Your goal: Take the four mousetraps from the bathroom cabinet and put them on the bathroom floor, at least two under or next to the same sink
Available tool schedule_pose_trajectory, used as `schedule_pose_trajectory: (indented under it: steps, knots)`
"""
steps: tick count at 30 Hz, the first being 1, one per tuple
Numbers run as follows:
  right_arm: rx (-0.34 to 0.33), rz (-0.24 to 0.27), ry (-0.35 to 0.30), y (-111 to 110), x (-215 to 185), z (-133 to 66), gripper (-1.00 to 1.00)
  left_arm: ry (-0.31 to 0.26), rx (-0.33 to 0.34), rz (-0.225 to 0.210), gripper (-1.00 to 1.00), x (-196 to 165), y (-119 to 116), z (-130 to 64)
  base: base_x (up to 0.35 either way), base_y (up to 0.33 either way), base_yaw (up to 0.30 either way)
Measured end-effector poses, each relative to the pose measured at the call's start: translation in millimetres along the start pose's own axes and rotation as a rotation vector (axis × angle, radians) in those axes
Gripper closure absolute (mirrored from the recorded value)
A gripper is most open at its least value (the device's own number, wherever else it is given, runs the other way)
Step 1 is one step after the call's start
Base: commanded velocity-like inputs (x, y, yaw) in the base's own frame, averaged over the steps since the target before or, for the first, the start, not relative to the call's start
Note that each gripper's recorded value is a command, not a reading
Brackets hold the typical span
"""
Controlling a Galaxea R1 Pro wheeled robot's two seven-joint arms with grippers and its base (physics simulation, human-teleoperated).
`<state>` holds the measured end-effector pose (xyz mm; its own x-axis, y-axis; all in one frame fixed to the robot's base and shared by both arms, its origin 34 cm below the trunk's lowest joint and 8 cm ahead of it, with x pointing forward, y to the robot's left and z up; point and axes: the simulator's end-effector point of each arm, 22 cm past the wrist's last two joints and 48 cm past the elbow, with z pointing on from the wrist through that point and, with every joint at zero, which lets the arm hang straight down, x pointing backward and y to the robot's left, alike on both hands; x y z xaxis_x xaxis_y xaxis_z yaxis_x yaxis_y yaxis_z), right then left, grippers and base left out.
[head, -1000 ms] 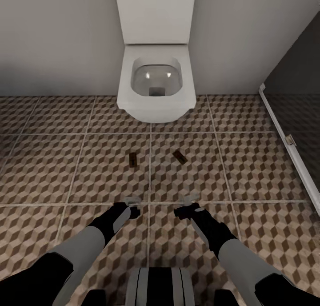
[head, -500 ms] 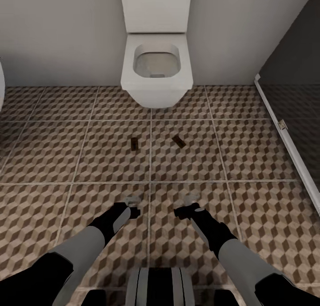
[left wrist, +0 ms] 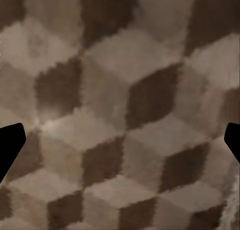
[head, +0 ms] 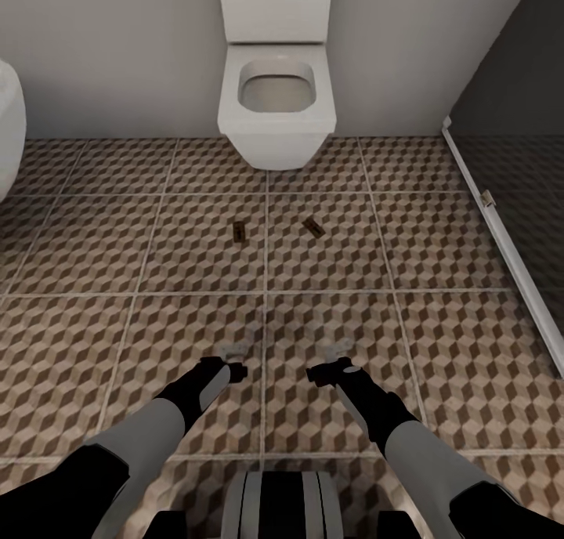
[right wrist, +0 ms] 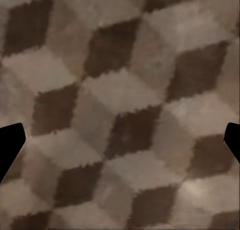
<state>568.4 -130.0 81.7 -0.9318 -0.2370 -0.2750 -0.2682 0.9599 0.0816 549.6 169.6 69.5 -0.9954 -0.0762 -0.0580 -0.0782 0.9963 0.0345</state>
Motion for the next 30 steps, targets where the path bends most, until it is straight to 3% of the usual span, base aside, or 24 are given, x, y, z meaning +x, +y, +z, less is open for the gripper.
schedule_pose_trajectory:
  steps: [21, 30]
  knots:
    - [0.000, 0.000, 0.000, 0, 0, -0.1, -1.00, -0.019, -0.004, 0.014, -1.00, -2, 0, 0.2, -0.010, 0.000, 0.000]
    - [0.009, -0.007, -0.036, -2, -20, -14.8, -1.00, -0.054, -0.003, 0.013, -1.00, -19, -1, -17.2, 0.000, 0.000, 0.000]
